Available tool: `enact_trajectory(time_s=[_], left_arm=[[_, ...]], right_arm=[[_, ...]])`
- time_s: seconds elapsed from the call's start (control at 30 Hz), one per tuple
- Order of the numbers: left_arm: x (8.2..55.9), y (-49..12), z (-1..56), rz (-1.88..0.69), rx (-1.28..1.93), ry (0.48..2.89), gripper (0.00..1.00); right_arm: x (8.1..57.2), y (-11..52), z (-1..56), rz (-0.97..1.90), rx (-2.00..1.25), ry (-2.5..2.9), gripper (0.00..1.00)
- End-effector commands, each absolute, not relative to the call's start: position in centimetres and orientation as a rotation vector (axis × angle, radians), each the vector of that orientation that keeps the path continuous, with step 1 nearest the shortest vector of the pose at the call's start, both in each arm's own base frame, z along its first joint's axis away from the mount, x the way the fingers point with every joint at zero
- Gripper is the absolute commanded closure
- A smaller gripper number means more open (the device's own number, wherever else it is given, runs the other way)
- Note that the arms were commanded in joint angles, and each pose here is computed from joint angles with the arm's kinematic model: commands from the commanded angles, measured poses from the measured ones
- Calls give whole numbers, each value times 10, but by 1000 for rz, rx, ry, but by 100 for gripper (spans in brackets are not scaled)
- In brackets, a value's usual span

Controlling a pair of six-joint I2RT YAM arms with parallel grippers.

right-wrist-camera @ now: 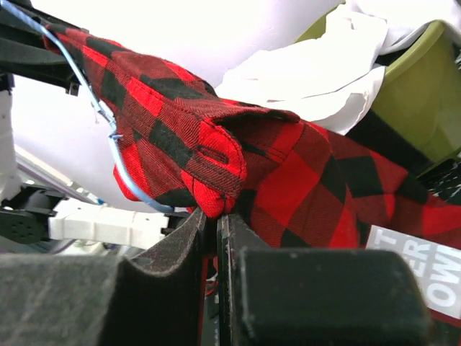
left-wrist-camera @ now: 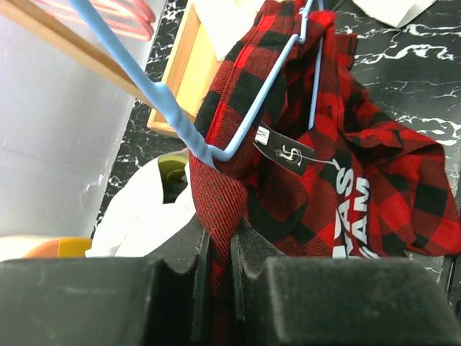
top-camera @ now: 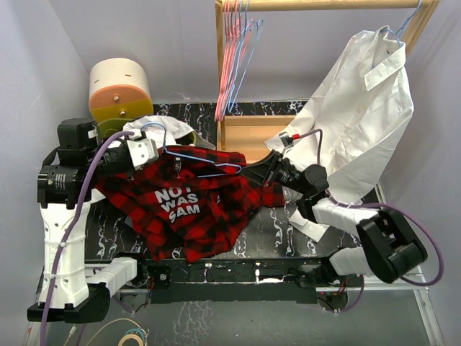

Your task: Place the shirt on the hanger

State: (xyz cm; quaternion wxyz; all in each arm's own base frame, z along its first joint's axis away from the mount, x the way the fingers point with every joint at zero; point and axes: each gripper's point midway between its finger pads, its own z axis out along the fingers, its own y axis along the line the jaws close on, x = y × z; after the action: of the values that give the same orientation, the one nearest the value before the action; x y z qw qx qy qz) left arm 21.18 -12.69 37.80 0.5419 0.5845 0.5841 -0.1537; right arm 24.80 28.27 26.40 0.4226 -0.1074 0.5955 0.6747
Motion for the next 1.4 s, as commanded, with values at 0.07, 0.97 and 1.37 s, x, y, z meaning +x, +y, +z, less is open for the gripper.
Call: enact_trajectory(time_s=[0.07,0.97,1.37], left_arm=[[232,-113,366,-270,1381,1457,100],[277,-119,383,-283,1094,1593,100],[244,-127,400,-302,1176,1473,100]], right_arm=[[257,271,275,1434,-350,1504,92],[188,365,332,1385,-553,1464,92],[177,290,343,1104,-541,1295,2]])
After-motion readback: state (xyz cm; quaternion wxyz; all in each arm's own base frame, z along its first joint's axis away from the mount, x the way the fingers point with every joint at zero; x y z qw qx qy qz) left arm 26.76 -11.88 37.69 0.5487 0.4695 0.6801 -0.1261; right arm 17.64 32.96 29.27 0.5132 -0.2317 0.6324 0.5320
